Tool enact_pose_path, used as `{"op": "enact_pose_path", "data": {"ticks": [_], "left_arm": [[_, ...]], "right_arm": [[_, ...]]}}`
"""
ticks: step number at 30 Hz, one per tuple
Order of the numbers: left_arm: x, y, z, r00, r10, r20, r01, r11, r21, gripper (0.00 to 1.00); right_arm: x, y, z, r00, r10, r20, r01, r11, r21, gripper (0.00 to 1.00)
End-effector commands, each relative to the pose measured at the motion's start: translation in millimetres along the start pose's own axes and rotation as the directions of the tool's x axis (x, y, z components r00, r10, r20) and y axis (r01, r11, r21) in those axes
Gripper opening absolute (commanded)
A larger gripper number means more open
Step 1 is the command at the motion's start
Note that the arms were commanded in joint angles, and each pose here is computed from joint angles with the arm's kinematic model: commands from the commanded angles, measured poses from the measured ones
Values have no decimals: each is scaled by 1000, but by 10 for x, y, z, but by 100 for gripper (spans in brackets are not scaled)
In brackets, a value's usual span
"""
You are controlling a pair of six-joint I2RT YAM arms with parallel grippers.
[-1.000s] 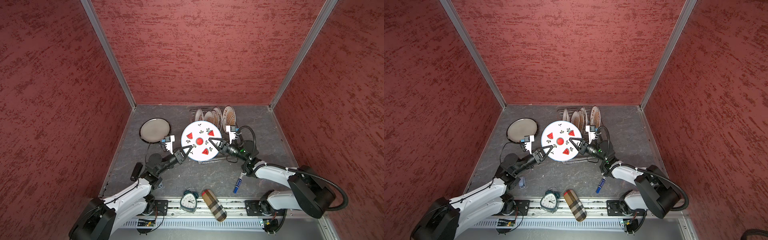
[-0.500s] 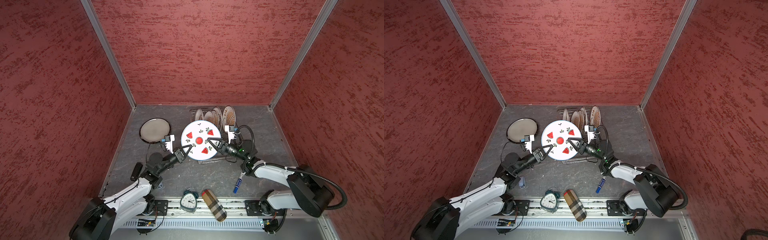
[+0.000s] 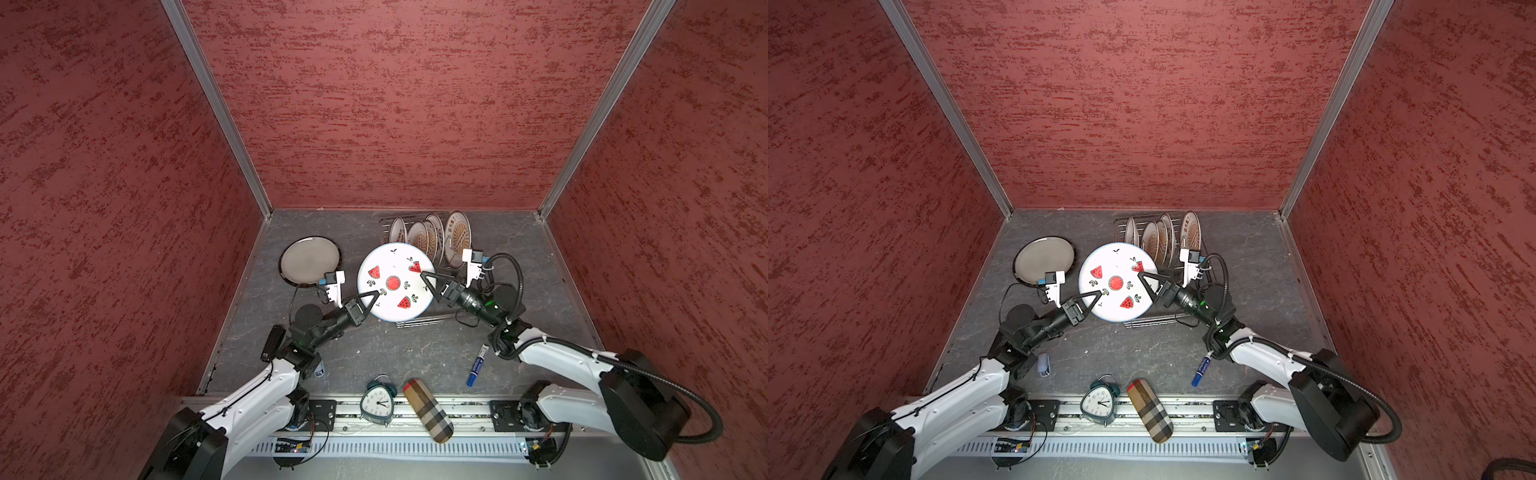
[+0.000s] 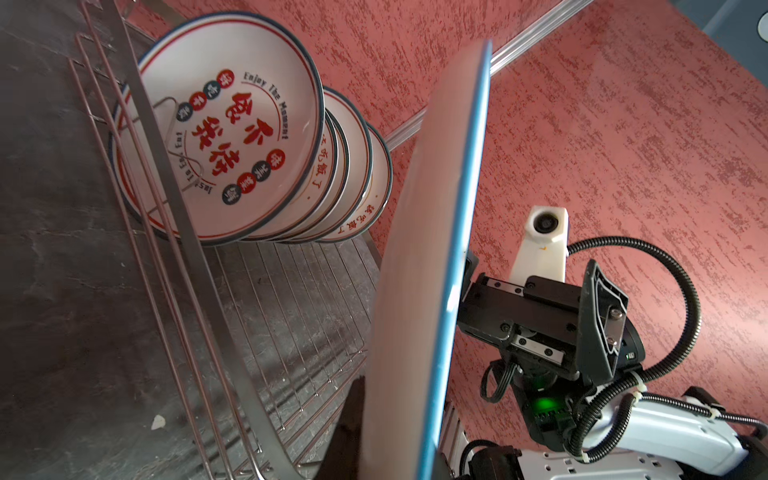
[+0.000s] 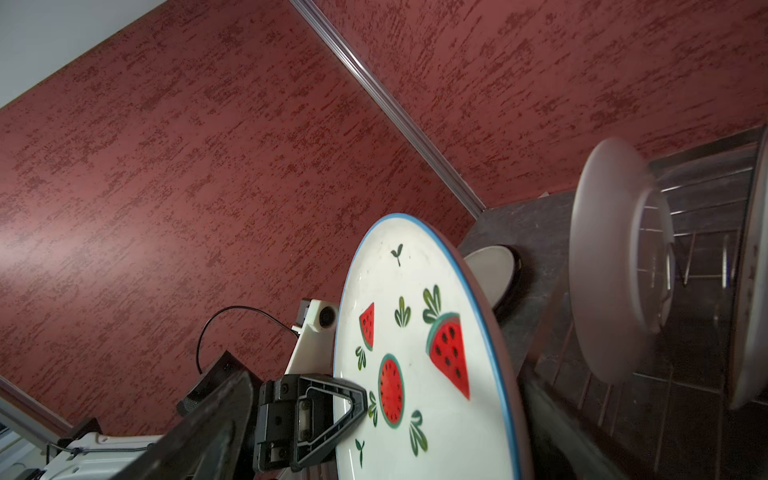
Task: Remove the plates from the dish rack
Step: 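Carry the plate toward the stacked plates with the left gripper while the right gripper releases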
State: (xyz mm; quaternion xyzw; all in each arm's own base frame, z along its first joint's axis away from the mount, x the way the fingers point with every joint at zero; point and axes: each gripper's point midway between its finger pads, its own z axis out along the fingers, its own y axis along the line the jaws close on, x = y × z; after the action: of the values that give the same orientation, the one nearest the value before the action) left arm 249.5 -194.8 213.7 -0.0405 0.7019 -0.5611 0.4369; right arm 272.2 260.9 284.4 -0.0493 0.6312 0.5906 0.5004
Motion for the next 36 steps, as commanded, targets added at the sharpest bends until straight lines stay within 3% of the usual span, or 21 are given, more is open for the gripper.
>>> {"op": "enact_pose_path", "data": {"ticks": [1, 11, 21, 28, 36], "left_arm": [[-296, -293, -89, 994, 36, 105, -47, 994, 103, 0], [-518, -124, -288, 982, -4, 190, -6, 999, 53, 0], [-634, 34, -410, 962, -70, 265, 65, 997, 29, 0], [-795, 102, -530, 934, -76, 349, 86, 996, -14, 0], [-1054, 268, -665, 898, -109, 427, 139, 989, -40, 0]], "right_arm": [[-40, -92, -82, 998, -42, 39, 40, 997, 66, 99], [-174, -123, -332, 982, -143, 120, 125, 982, 144, 99], [-160, 115, -408, 964, -233, 127, 229, 972, 45, 99], [73, 205, -90, 958, -286, 11, 286, 958, -4, 99], [446, 236, 306, 913, -382, -141, 386, 923, -3, 99]]}}
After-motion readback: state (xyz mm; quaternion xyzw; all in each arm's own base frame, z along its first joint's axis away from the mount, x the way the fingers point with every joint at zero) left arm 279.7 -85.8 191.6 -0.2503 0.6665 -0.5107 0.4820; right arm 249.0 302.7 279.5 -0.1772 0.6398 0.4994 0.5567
